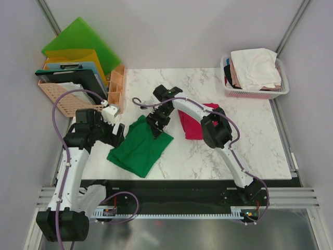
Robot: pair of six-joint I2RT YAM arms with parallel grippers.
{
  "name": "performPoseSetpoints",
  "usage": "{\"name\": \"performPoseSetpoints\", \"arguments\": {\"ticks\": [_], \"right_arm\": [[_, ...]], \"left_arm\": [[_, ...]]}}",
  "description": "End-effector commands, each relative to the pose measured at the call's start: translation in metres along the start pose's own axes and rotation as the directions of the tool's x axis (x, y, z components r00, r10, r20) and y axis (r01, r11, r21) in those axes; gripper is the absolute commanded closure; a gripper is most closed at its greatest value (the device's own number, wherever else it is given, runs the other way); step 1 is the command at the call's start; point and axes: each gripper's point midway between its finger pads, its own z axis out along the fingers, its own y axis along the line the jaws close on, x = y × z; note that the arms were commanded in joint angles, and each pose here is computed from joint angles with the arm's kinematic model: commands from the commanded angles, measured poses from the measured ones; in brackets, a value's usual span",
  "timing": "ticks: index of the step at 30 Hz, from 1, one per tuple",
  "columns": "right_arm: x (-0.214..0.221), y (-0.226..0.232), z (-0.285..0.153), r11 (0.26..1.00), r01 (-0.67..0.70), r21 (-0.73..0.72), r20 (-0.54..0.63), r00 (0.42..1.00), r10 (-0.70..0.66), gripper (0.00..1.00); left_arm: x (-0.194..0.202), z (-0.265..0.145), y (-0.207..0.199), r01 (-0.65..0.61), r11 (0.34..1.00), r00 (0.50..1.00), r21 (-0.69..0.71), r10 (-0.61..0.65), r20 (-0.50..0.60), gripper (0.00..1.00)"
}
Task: Fold and stack the t-shirts
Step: Put the neatly folded tshirt into the corner of the board with both arms
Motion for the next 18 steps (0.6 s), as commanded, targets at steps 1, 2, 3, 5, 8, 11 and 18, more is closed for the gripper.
{"name": "performPoseSetpoints", "arguments": {"ticks": [1,2,3,5,8,11,18], "right_arm": [[0.025,0.010,0.038,0.995,-0.036,-0.089,-0.070,0.997,0.030,0.06],[0.032,0.011,0.042,0.994,-0.050,-0.099,-0.087,0.995,0.041,0.07],[0.036,0.013,0.045,0.993,-0.050,-0.105,-0.096,0.995,0.039,0.09],[0.046,0.015,0.050,0.990,-0.070,-0.121,-0.117,0.992,0.056,0.14],[0.058,0.018,0.057,0.984,-0.100,-0.149,-0.143,0.987,0.079,0.25],[0.067,0.018,0.062,0.979,-0.123,-0.160,-0.163,0.982,0.096,0.35],[0.072,0.014,0.068,0.980,-0.133,-0.150,-0.176,0.979,0.106,1.00]], "left_arm": [[-0.005,0.002,0.008,-0.005,0.999,1.000,-0.035,0.006,0.022,0.00],[-0.005,0.002,0.009,-0.007,0.999,1.000,-0.037,0.008,0.023,0.00],[-0.005,0.002,0.009,-0.010,0.999,1.000,-0.042,0.011,0.024,0.00],[-0.004,0.003,0.010,-0.014,0.999,1.000,-0.045,0.015,0.017,0.00],[-0.003,0.003,0.012,-0.018,0.999,1.000,-0.051,0.019,0.016,0.00],[-0.002,0.004,0.011,-0.017,0.999,1.000,-0.049,0.018,0.015,0.00],[0.000,0.002,0.011,-0.025,0.998,0.999,-0.061,0.026,0.021,0.00]]}}
